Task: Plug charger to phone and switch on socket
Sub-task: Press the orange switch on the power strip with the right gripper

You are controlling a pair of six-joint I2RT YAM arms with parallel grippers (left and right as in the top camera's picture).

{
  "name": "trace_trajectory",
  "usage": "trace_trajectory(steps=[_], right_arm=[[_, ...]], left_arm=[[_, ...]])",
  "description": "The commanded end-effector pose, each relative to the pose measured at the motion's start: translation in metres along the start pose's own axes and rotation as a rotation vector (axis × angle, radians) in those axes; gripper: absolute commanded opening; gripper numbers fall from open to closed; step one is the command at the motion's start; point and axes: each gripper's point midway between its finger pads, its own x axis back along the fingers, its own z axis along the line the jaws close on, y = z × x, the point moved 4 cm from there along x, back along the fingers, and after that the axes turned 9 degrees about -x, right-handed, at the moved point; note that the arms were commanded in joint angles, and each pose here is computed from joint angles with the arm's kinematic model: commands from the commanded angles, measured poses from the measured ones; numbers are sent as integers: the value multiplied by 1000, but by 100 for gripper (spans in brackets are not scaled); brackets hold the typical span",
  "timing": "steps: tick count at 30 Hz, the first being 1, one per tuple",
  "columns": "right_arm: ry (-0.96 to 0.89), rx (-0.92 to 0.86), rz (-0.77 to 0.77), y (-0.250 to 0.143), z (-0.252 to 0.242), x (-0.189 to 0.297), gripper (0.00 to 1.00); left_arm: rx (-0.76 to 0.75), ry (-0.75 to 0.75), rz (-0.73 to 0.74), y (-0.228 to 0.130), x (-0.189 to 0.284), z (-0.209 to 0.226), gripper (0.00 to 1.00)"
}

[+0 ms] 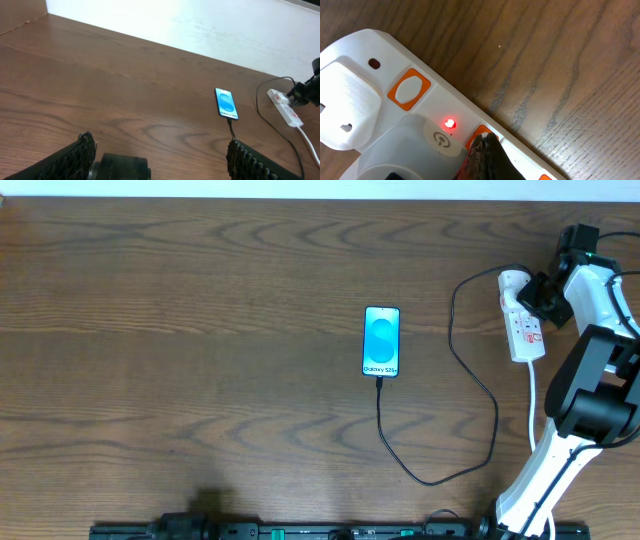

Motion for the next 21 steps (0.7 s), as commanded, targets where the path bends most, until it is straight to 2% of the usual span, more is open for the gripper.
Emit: trace_trajectory(steps=[1, 6, 13, 17, 21], right_arm=[[39, 74, 135, -37, 18, -26, 1], [106, 76, 99, -30, 29, 4, 1], [115, 68, -92, 2, 24, 68, 1], [92, 59, -156, 10, 19, 86, 1], [80, 52, -148, 11, 17, 79, 1]], left_arm=[[-5, 8, 11, -3, 0, 2, 86], [-5, 8, 11, -3, 0, 2, 86], [-5, 8, 11, -3, 0, 2, 86], [-5, 8, 11, -3, 0, 2, 86], [-5, 8, 11, -3, 0, 2, 86]])
